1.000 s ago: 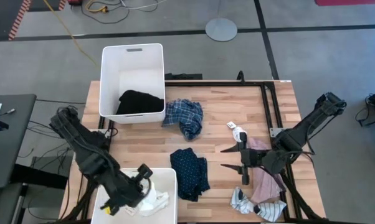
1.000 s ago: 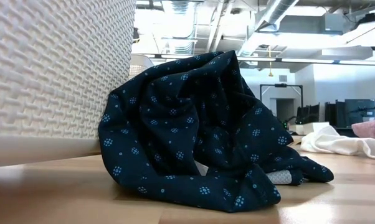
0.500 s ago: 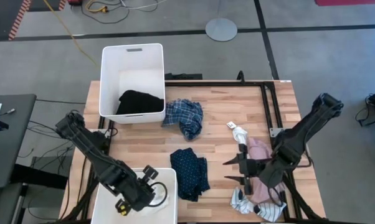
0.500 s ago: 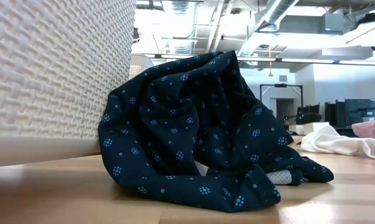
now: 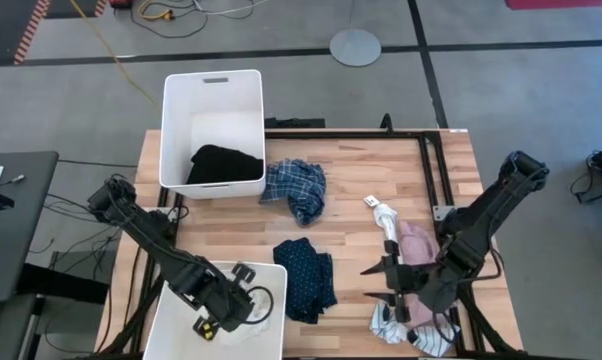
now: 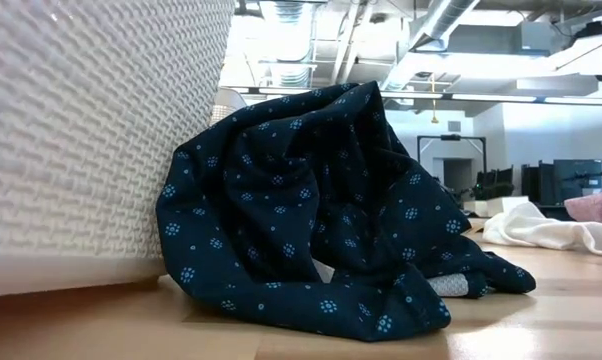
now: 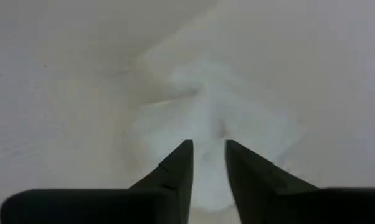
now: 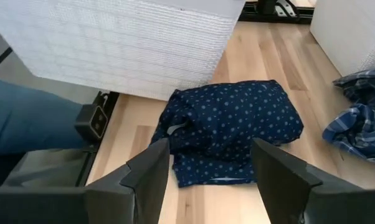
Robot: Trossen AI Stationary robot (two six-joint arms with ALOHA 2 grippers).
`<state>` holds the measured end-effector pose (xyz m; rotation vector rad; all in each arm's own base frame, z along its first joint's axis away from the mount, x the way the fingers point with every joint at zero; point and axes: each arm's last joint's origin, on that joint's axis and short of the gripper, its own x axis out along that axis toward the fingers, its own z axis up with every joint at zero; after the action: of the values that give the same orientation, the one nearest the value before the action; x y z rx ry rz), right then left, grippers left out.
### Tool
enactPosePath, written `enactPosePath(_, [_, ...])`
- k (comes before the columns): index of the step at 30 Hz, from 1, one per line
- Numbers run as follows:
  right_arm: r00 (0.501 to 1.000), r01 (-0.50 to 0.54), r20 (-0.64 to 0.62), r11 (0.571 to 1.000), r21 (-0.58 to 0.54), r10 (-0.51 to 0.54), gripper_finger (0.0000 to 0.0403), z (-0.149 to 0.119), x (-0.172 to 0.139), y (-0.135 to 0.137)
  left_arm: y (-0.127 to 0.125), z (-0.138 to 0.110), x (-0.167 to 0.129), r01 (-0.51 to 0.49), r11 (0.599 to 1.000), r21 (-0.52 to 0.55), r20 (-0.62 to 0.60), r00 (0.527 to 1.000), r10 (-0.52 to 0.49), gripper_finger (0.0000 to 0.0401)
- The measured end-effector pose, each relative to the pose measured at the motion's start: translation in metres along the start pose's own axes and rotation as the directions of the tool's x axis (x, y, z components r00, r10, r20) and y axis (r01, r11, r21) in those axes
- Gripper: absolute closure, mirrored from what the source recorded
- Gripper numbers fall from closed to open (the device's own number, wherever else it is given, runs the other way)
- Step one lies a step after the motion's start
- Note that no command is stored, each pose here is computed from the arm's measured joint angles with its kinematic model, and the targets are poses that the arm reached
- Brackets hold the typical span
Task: Sort clothes
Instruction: Put the left white striped sock into the bottom white bin
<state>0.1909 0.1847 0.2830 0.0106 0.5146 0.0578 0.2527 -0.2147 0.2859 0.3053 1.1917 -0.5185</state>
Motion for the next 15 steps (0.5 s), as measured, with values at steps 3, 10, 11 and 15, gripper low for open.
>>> enactPosePath(3, [1.0,-0.01,0.0,1.0,-0.005,0.01,0.0163,-0.001,-0.002,0.002,-0.001,0.0,0.005,0.004,1.0,0.002,-0.014,1.0,-0.003,0.0264])
enactPosePath(10, [1.0,-0.014,0.0,1.0,-0.006,0.014,0.0163,-0.001,-0.002,0.003,0.0,0.0,0.003,-0.014,1.0,0.005,-0.003,1.0,0.014,0.0217])
enactPosePath(11, [1.0,-0.014,-0.001,1.0,-0.006,0.014,0.0163,-0.002,-0.002,0.003,0.0,0.0,0.001,-0.014,1.0,0.006,0.001,1.0,0.014,0.0215])
enactPosePath(15, [1.0,-0.007,-0.013,1.0,-0.015,0.007,0.0163,-0.003,-0.002,0.002,0.0,0.004,-0.008,-0.015,1.0,0.006,0.015,1.0,0.015,0.0214])
